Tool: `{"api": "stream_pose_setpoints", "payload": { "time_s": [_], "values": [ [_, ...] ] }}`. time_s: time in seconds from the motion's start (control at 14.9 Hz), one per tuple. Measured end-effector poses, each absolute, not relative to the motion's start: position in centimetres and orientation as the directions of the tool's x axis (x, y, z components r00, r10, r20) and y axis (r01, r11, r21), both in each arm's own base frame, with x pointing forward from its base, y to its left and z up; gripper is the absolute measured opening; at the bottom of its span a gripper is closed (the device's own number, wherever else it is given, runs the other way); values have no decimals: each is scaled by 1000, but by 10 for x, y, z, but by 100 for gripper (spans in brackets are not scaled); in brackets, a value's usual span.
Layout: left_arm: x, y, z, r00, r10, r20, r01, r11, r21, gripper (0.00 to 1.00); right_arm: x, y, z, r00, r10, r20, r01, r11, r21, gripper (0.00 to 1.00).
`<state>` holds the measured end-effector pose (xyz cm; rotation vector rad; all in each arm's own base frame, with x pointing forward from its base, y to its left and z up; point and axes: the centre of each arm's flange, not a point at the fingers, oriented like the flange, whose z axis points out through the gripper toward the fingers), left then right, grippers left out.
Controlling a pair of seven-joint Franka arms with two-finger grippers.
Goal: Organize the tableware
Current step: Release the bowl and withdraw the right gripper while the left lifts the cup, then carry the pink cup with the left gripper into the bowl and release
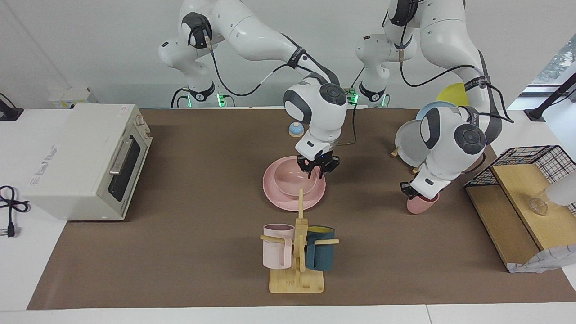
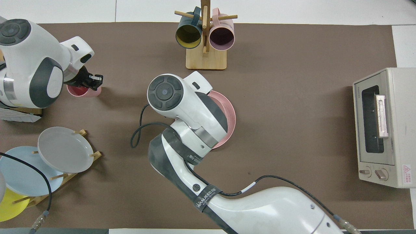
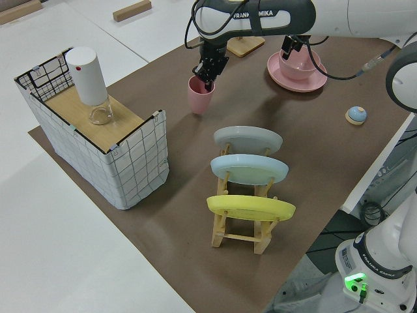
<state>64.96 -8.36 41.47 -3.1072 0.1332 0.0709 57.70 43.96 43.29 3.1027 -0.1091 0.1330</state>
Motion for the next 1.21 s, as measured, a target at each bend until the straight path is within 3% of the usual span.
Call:
{"api": "stream_pose_setpoints", "payload": {
  "time_s": [0.27, 0.4, 0.6, 0.87, 1.21],
  "values": [
    [641, -101, 513, 994, 44, -100, 45, -999, 12, 5, 599, 295, 558, 998, -52, 31, -52, -998, 24, 100],
    [629, -125, 567, 988, 117, -102, 121, -992, 33, 5, 594, 227, 600, 999, -40, -4, -40, -999, 32, 100],
    [605, -208, 596, 966, 242, -87, 247, -968, 49, 5, 584, 166, 615, 998, -35, -55, -32, -998, 49, 100],
    [549, -355, 595, 944, 325, -61, 329, -942, 74, 5, 574, 94, 610, 994, -53, -93, -48, -997, 59, 100],
    [531, -441, 516, 928, 361, -89, 366, -929, 52, 5, 552, 33, 587, 986, -132, -102, -128, -991, 46, 100]
  ]
}}
